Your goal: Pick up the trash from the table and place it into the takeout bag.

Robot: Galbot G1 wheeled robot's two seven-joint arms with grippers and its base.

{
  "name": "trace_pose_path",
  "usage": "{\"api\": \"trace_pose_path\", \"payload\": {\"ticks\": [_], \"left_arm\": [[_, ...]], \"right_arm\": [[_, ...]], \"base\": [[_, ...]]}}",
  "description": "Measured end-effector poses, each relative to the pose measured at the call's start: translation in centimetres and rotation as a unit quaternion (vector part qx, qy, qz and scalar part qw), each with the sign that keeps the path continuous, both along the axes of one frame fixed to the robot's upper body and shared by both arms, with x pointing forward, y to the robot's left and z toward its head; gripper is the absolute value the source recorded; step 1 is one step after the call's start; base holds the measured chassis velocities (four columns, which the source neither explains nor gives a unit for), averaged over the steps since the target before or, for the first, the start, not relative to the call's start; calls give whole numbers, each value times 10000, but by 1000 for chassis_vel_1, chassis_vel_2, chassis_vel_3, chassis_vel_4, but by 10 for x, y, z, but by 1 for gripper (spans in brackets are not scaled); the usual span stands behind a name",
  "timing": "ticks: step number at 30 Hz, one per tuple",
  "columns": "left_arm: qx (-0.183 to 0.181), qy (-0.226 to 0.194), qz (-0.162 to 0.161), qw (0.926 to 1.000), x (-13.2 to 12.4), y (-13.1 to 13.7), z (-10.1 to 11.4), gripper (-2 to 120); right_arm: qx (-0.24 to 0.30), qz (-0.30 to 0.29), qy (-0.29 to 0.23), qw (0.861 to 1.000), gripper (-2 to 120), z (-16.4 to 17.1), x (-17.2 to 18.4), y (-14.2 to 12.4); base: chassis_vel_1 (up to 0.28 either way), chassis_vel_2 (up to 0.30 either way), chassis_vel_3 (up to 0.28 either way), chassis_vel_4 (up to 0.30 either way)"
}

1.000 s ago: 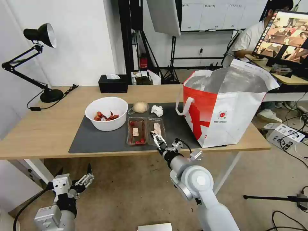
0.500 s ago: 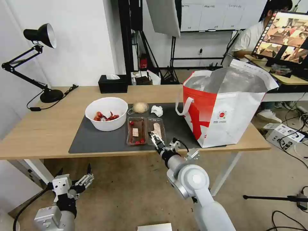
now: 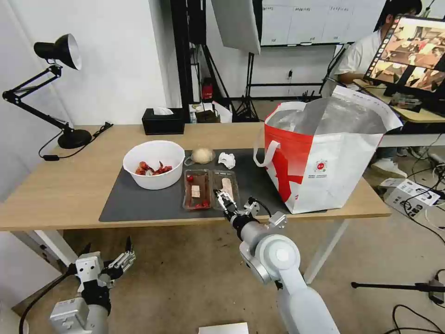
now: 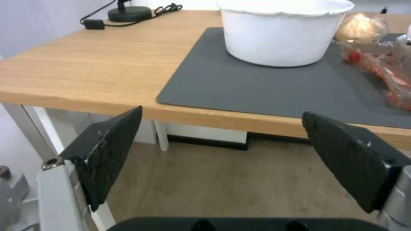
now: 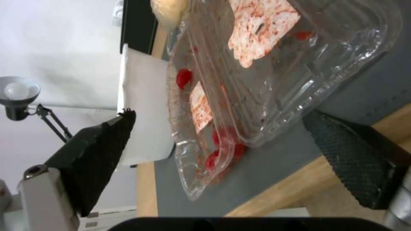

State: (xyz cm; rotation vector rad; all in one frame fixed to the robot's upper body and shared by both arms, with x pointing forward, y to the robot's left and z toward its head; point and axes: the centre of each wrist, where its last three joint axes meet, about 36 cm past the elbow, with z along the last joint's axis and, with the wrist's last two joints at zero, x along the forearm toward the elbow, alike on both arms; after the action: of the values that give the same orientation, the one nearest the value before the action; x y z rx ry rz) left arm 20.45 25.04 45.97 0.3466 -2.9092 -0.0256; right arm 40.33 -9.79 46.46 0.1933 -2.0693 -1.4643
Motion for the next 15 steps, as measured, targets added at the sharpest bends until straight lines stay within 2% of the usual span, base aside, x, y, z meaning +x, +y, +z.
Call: {"api": "trace_pose_path", "payload": {"ticks": [15], "left_arm": [[17,2,-3,10000,0,0,-1,100]], "right_arm": [[-52,-86,-64,9999,100,3,6,2]], "base": [[0,0,0,0]]}}
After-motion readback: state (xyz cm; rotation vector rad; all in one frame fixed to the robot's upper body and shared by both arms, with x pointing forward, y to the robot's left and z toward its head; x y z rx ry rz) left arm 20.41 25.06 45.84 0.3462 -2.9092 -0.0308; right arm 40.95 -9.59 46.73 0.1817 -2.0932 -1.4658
